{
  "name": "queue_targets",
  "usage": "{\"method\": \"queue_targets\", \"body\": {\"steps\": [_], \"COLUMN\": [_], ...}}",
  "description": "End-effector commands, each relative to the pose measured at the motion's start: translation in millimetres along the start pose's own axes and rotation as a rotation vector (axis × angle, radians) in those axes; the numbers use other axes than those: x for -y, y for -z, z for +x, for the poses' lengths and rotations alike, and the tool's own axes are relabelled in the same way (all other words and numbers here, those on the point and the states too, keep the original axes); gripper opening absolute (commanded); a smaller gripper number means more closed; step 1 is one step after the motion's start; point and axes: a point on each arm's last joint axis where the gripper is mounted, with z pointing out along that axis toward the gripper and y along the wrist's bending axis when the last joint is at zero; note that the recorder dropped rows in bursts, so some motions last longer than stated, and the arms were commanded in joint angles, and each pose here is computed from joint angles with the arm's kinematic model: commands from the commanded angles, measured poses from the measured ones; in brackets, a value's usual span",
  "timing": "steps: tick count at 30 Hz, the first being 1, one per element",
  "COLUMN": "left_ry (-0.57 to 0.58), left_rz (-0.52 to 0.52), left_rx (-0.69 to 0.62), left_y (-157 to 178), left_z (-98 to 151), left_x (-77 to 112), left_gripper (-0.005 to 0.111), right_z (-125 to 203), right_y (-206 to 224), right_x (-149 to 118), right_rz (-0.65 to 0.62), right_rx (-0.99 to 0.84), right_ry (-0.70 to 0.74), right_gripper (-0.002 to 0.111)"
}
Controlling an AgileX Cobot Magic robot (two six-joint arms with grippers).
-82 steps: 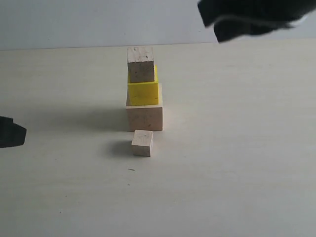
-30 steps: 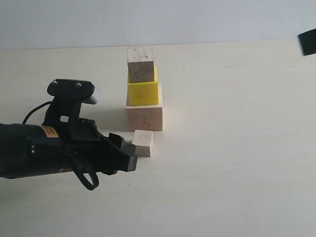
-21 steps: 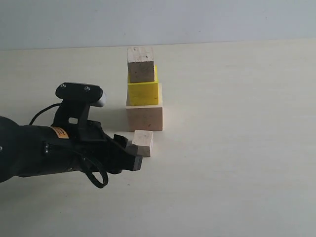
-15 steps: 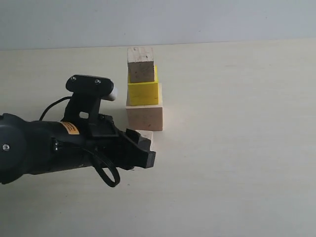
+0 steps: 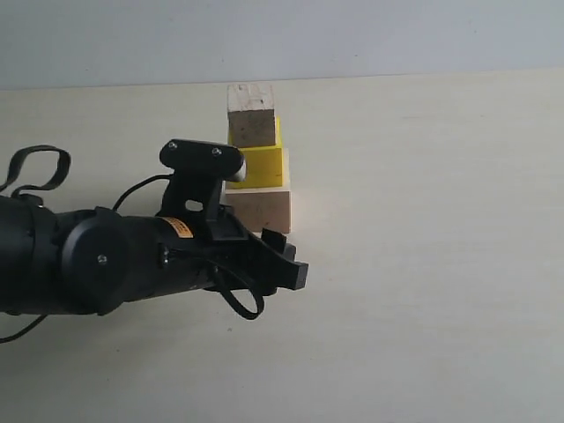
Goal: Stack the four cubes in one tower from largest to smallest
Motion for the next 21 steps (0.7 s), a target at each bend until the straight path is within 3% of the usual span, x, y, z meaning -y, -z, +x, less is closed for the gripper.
{"method": "queue_targets", "body": {"steps": [1, 13, 21], "left_ry": [0.010, 0.004, 0.002], "left_rz": [-0.012, -0.046, 0.007], "left_rx": [-0.024, -0.006, -0.054], "left_y": [-10.8, -20.2, -7.3], "left_z": [4.4, 8.0, 5.4], "left_x": [0.3, -3.9, 2.4], "left_gripper": [0.065, 0.065, 0.062], "right_z": [1.4, 1.3, 1.6], "right_y": [-0.2, -0.2, -0.2], "right_x": [-0.7, -0.9, -0.7], "right_rz": [-0.013, -0.016, -0.014], "right_rx": [0.004, 0.005, 0.001], "right_ry": [-0.005, -0.011, -0.010], "right_gripper": [0.000, 0.000, 0.000]}}
